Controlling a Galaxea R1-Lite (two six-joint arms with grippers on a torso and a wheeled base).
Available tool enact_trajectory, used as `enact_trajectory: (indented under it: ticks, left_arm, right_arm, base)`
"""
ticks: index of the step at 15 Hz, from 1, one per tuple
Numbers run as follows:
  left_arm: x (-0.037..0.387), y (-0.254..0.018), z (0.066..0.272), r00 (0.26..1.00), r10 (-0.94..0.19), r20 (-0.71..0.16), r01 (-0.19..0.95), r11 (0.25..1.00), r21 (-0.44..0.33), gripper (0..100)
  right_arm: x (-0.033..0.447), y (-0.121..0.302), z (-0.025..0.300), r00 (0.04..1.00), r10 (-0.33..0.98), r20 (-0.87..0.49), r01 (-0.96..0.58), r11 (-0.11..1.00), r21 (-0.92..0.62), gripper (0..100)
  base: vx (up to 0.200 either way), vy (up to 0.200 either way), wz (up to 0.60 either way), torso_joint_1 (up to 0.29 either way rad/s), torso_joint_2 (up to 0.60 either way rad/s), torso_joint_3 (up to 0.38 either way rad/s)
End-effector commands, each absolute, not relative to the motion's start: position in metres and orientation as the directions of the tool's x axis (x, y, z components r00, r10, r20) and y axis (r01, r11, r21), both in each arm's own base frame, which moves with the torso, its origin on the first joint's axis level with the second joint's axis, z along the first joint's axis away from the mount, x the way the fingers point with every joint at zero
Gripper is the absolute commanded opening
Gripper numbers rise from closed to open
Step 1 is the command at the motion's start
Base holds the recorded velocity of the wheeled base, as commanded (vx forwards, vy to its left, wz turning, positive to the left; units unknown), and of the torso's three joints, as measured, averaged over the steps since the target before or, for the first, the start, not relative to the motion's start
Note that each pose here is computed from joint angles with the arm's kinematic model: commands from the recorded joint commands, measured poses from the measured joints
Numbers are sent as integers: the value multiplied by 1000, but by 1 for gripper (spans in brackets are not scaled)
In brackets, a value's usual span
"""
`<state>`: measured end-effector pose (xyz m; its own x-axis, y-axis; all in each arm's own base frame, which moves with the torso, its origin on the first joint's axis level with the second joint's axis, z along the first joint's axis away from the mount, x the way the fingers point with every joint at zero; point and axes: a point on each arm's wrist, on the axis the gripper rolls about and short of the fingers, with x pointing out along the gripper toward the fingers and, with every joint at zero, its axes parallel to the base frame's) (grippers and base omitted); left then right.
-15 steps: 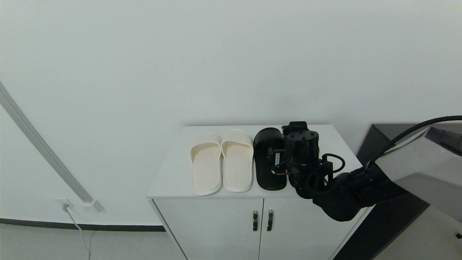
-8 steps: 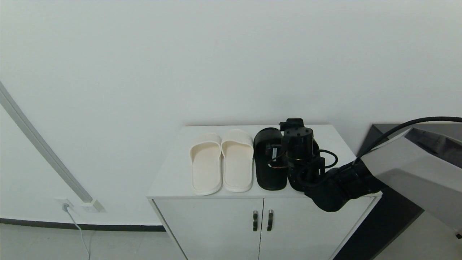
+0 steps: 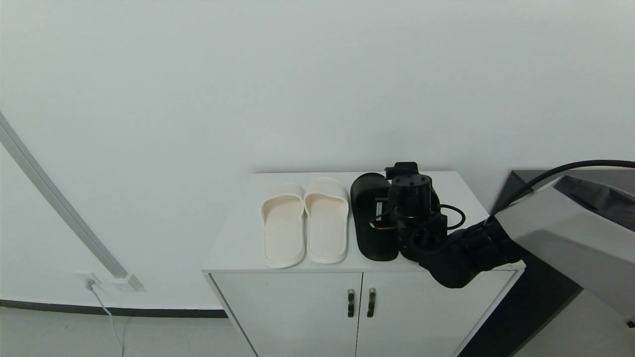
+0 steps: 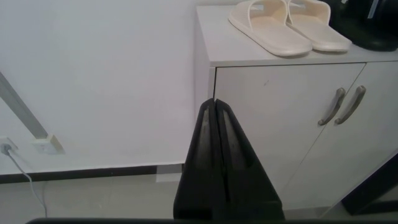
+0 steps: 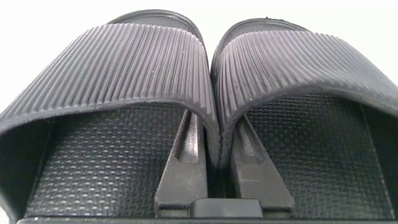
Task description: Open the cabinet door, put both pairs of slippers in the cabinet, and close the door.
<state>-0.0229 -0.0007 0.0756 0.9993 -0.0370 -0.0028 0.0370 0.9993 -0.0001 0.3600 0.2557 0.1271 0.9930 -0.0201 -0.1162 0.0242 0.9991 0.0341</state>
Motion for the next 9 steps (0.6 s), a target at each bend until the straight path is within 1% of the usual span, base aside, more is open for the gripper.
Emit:
enact_trajectory:
  ticks: [1,3,6,9]
  left_arm:
    - [-23,-1,76,999,-35,-3,35,999,0,0]
    - [-23,-1,76,999,-35,-3,35,999,1,0]
    - [-23,-1,76,999,-37,-3,37,999,0,0]
    - [-23,-1,76,999,-35,-3,35,999,0,0]
  right_arm:
    - [352,249,149,997,-18,-81,22,999,47,0]
    - [338,247,162,997,38,-72,-34,998,52,0]
    - [289,234,183,966,243,-84,-243,970,18,0]
    - [242,220,191,888,447,-111,-447,894,25,0]
  base:
    - [0,0,0,0,0,0]
    - [0,0,0,0,0,0]
    - [0,0,0,0,0,0]
    - [0,0,0,0,0,0]
